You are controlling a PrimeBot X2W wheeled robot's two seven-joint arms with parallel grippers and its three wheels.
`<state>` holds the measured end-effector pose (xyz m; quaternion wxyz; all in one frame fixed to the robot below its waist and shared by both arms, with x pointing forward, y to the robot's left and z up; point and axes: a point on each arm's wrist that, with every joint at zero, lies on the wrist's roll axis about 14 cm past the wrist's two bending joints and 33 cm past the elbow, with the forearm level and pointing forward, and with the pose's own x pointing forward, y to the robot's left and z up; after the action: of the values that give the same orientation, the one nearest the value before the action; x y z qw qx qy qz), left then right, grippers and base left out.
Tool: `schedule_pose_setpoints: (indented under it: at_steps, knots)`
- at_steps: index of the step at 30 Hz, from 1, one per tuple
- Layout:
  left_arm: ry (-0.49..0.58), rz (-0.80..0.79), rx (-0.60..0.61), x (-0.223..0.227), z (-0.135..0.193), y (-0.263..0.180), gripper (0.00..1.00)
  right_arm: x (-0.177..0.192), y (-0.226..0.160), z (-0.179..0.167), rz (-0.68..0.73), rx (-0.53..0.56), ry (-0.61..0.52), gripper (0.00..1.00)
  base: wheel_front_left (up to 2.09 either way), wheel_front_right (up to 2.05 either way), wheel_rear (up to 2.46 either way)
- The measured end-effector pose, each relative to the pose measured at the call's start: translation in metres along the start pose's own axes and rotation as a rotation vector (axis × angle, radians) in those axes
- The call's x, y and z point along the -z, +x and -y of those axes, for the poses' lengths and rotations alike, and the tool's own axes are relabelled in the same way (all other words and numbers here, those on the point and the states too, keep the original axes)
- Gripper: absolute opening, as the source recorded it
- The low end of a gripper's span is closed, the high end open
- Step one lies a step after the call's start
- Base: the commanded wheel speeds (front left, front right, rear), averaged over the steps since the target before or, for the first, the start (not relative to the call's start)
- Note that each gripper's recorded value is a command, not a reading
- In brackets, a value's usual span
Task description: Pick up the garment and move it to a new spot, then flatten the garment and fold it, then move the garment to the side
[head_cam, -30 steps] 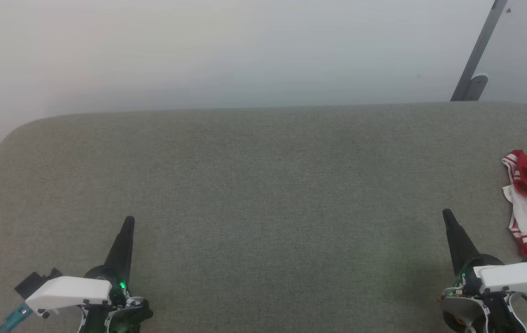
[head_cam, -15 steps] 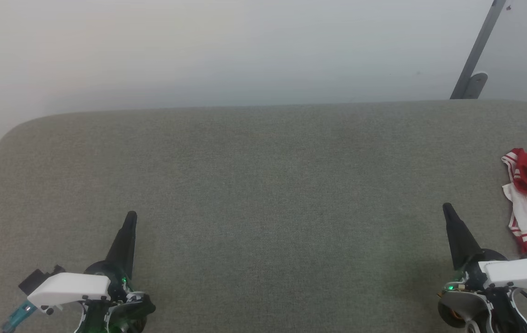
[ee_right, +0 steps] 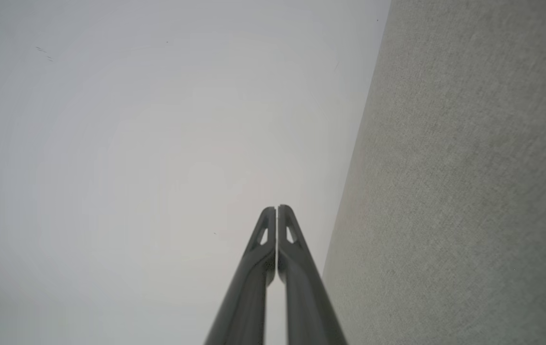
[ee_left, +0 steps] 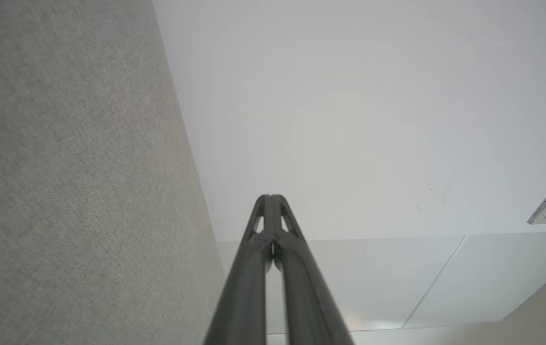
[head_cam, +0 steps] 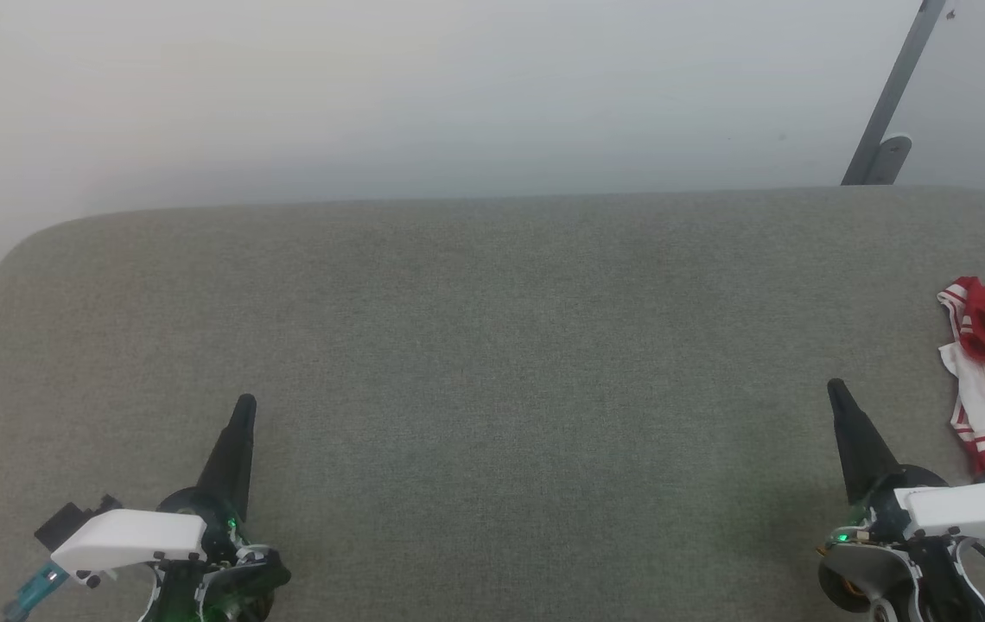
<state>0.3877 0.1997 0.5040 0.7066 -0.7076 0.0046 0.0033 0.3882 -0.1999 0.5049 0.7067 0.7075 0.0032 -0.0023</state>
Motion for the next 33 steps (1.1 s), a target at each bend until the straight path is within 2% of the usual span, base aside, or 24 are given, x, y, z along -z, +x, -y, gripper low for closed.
schedule_pose_setpoints:
  at_steps: [33]
  knots:
    - [0.000,0.001,0.000,-0.0001,0.0000,0.0000,0.00,0.0000,0.0000,0.0000,0.000,0.000,0.000,0.00,0.00,0.00,0.00]
